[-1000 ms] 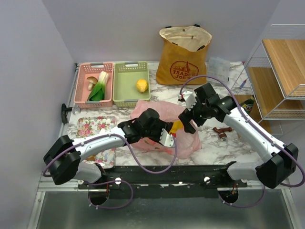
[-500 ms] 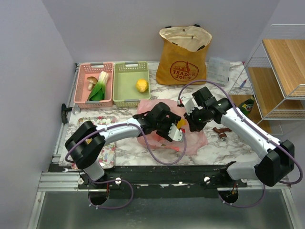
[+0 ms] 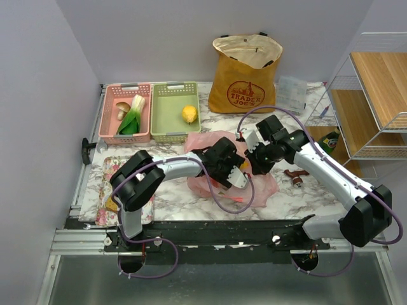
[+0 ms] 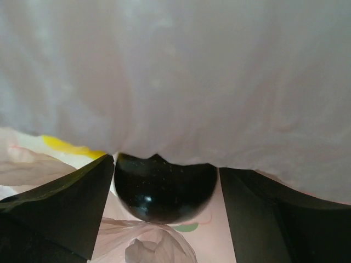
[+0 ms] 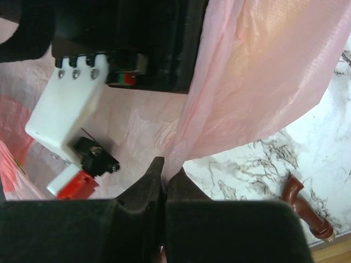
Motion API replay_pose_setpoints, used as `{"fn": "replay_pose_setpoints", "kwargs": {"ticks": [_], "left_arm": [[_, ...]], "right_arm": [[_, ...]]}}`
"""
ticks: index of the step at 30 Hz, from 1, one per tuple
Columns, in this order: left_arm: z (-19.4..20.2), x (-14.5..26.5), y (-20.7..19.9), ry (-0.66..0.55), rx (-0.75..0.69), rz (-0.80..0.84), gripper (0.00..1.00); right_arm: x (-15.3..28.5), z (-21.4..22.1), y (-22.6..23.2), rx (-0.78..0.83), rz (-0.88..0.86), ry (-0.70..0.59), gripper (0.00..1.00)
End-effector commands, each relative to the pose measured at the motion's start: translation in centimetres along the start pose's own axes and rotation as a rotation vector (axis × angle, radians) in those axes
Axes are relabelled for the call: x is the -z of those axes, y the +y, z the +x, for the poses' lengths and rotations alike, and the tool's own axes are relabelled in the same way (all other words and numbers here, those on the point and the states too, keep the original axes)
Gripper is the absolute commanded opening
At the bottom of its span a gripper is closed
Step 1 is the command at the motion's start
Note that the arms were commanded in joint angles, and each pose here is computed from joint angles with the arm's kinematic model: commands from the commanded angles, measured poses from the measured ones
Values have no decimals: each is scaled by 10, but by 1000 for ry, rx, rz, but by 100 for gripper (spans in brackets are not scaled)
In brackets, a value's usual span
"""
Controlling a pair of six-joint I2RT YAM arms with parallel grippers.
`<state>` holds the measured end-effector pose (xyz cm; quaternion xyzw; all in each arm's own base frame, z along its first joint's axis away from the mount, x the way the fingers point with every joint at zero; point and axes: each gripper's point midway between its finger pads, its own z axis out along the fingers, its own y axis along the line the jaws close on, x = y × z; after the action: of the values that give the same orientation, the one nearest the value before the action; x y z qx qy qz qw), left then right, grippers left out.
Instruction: Untie the knot of the grocery bags and take out the mixed food
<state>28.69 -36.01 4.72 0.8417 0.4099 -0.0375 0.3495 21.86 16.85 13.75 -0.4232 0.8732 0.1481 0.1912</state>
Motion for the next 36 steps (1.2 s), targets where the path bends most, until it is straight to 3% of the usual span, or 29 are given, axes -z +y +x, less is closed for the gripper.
{"fn": "replay_pose_setpoints", "kwargs": {"ticks": [1,6,9,21,25,28,33,36], "left_arm": [[16,-3,-17,62,36,129,73],[-17,42,-31,-73,83,175,41],[-50,84,-35,-203,107,168,32],[-129,196,-27,-520,137,111,34],[-148,235,-7,-629,238,51,37],[-153,267,26,-688,395,-27,39],[-111,315,109,-709,731,-225,41],[-33,310,151,-515,914,-401,42]], "right_arm": [[6,-10,-1,14,-1,-32,1],[5,-12,-7,25,26,-36,1],[6,-14,-8,24,34,-49,1],[1,-22,-5,13,-1,-62,1],[0,-24,-5,11,-4,-67,1],[-1,-24,-5,13,-6,-67,1],[-2,-25,-4,14,-13,-68,1],[-2,-27,-3,11,-16,-75,1]]}}
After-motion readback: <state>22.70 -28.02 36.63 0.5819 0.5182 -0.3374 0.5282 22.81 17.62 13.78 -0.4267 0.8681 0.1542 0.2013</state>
